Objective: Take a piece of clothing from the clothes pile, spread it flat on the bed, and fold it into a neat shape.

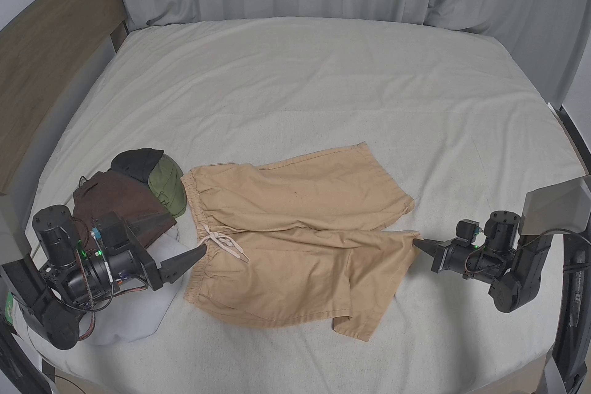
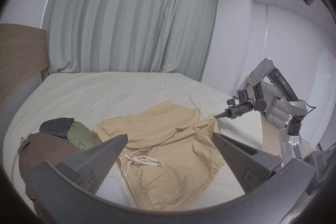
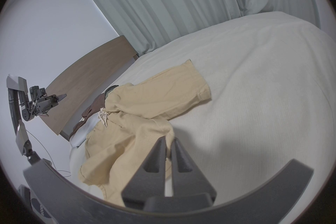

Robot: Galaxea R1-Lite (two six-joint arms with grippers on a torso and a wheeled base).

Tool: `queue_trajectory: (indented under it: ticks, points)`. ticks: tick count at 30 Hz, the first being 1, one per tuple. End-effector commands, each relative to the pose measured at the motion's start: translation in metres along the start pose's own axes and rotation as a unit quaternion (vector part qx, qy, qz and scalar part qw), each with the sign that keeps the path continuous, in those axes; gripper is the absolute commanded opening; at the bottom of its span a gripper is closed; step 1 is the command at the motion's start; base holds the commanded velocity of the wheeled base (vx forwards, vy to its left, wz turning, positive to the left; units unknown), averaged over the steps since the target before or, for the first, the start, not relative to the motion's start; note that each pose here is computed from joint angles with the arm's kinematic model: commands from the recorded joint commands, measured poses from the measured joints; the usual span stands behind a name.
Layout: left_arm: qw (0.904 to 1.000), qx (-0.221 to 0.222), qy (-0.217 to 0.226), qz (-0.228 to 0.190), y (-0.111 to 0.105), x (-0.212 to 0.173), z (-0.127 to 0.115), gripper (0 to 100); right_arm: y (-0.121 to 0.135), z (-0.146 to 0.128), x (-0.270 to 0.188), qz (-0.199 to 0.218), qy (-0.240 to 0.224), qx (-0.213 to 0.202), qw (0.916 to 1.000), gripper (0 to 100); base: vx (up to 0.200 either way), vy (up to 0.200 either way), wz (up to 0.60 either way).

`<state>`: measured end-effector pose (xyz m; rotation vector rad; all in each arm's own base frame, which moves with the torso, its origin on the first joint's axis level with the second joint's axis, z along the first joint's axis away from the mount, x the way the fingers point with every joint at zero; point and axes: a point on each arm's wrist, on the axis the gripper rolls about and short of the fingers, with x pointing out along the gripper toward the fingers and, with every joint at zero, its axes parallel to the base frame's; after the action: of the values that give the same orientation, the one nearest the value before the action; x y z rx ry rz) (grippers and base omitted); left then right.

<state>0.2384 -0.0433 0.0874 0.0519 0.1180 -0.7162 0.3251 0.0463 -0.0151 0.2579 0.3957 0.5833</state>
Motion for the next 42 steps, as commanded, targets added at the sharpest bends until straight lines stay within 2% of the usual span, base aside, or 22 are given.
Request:
queue_trajectory:
  ticks: [1,6,20,34,35,42]
  points:
    - [1.0,-0.001,0.001,0.0,0.0,0.0,-0.001,100,-0.001,0.003,0.004,0.002,-0.007,-0.005,1.0,0,0.0,0.0,0.0]
    - [1.0,-0.001,0.002,0.0,0.0,0.0,-0.001,100,-0.006,0.005,0.016,-0.02,-0.024,-0.012,0.9994,0,0.0,0.0,0.0]
    - [1.0,-0.004,0.006,-0.002,-0.001,0.001,-0.003,100,-0.01,0.025,0.032,-0.032,-0.073,-0.031,0.9964,0,0.0,0.0,0.0]
    - [0.9999,-0.005,0.008,-0.004,-0.002,0.001,-0.004,100,-0.015,0.018,0.043,-0.038,-0.073,-0.029,0.9962,0,0.0,0.0,0.0]
    - [0.9999,-0.005,0.009,-0.004,-0.002,0.001,-0.004,100,-0.015,0.018,0.042,-0.038,-0.072,-0.029,0.9963,100,0.0,0.0,0.0]
    - [0.9999,-0.007,0.012,-0.004,-0.001,0.001,-0.006,100,-0.008,0.024,0.033,-0.036,-0.074,-0.03,0.9961,100,0.0,0.0,0.0]
